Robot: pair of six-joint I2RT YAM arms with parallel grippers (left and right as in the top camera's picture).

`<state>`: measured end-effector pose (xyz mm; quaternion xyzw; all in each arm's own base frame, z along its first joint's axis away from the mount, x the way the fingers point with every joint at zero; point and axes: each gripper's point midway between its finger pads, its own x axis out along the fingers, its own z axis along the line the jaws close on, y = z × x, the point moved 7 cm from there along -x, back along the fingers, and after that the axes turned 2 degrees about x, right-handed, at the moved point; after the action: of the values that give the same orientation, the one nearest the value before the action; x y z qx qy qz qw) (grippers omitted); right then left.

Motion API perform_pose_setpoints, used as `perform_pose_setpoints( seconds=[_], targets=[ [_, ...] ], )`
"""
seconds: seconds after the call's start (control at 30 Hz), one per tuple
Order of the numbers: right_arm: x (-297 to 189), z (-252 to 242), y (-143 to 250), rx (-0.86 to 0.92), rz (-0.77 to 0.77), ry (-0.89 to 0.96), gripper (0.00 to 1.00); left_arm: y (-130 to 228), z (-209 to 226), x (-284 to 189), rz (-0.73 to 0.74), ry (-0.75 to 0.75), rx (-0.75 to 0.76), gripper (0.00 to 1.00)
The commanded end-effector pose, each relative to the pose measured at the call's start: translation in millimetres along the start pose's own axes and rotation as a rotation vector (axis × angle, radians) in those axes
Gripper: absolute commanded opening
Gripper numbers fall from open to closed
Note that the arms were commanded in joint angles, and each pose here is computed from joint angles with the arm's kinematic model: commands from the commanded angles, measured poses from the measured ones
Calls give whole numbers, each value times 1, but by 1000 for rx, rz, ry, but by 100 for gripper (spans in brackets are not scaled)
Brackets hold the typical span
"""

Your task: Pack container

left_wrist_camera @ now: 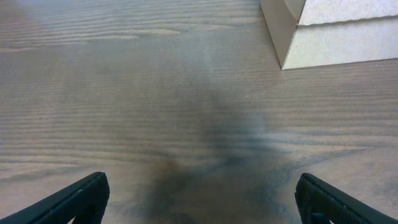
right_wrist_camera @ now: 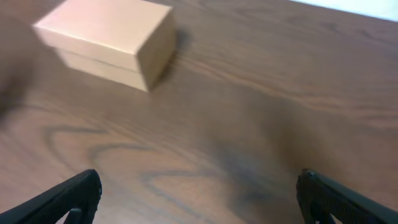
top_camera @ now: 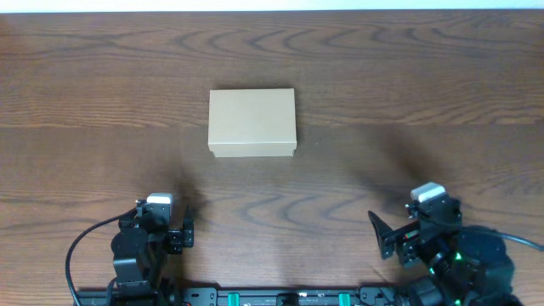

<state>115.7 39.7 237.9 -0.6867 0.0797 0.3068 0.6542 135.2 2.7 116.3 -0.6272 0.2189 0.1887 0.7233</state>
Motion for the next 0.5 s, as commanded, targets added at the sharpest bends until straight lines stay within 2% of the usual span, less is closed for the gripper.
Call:
perform_pose_setpoints(
  seconds=[0.0,0.47],
  targets=[
    [11,-10,17,54,-12,69,99,2,1,1,4,-13,-10,96],
    [53,-30,69,184,-35,173,99,2,1,1,4,-13,-10,96]
  ],
)
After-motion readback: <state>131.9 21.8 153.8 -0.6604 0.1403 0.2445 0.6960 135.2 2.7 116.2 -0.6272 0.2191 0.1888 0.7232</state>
